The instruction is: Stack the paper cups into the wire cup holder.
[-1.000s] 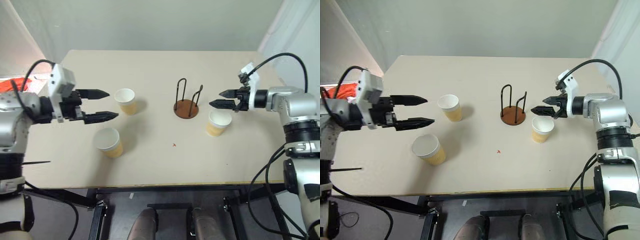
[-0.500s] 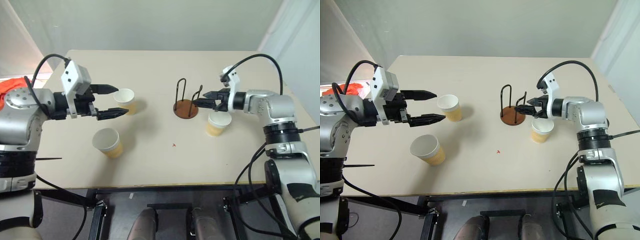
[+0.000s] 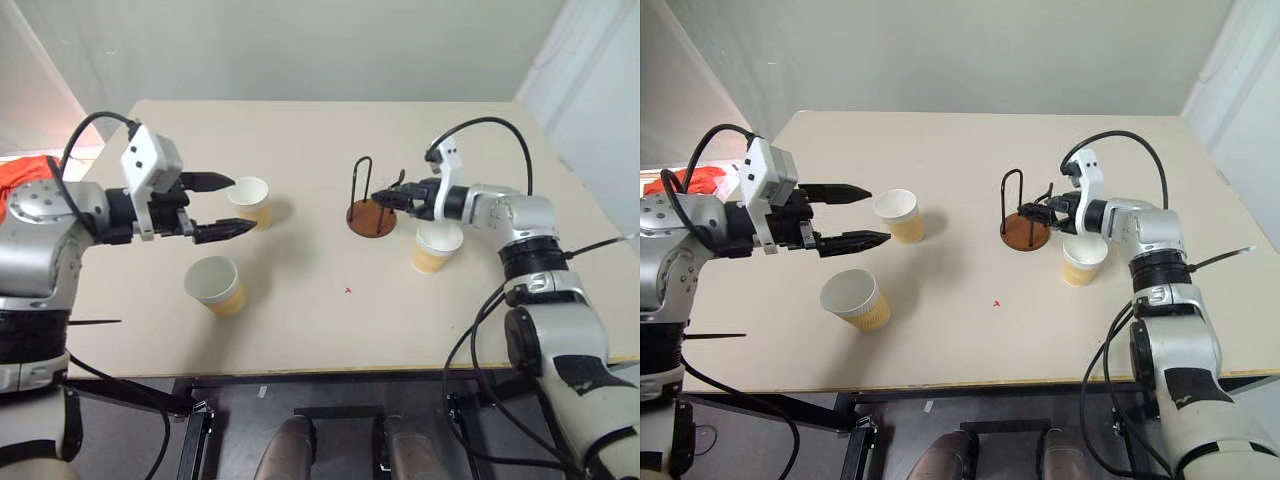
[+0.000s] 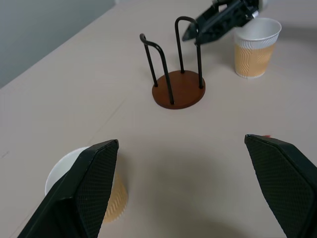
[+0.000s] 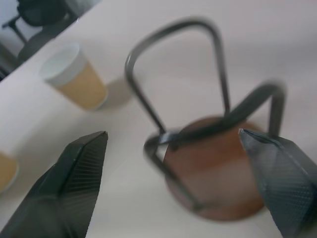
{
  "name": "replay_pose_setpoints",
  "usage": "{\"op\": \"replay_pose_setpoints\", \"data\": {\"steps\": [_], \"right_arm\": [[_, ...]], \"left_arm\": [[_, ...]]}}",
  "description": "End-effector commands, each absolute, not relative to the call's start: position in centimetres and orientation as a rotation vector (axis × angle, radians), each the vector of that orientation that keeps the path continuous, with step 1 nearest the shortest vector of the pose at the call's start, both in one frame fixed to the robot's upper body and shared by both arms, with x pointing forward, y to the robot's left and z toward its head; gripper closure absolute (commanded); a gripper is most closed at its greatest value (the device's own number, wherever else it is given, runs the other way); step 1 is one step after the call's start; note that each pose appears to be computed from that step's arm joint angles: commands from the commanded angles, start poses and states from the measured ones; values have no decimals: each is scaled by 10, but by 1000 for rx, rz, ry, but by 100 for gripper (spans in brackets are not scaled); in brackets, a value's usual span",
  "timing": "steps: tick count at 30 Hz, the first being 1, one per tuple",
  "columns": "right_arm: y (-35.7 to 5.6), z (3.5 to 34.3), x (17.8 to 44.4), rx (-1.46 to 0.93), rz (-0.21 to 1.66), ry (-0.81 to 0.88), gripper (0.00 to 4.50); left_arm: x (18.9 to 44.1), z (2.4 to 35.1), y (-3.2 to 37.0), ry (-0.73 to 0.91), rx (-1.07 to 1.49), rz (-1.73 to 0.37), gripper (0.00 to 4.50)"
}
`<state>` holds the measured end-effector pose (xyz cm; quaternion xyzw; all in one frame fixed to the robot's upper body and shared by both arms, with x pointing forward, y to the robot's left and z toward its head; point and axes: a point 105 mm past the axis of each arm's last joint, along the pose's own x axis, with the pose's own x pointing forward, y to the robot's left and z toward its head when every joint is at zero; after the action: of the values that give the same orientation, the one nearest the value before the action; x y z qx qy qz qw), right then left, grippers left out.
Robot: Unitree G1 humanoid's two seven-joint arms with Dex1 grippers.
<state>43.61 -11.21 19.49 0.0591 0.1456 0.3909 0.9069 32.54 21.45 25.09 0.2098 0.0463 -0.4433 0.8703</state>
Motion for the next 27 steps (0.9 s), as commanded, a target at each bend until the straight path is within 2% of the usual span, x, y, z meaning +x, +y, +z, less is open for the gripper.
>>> {"op": "replay_pose_setpoints", "data": {"steps": [1, 10, 15, 20, 24, 27], "right_arm": [[-109, 212, 437, 118, 827, 241, 129], [-112, 213, 438, 107, 813, 231, 449], [-112, 218, 433, 110, 840, 222, 449], [-105, 238, 422, 144, 894, 179, 449], [-94, 247, 387, 136, 1031, 150, 449], [-90, 236, 355, 89, 1129, 169, 449]], "left_arm": [[320, 267, 218, 46, 474, -902, 0], [321, 266, 217, 50, 480, -907, 0], [319, 271, 216, 48, 489, -932, 0], [313, 280, 212, 33, 502, -990, 0], [296, 285, 206, 47, 496, -1108, 0], [281, 276, 204, 112, 499, -1196, 0]]}}
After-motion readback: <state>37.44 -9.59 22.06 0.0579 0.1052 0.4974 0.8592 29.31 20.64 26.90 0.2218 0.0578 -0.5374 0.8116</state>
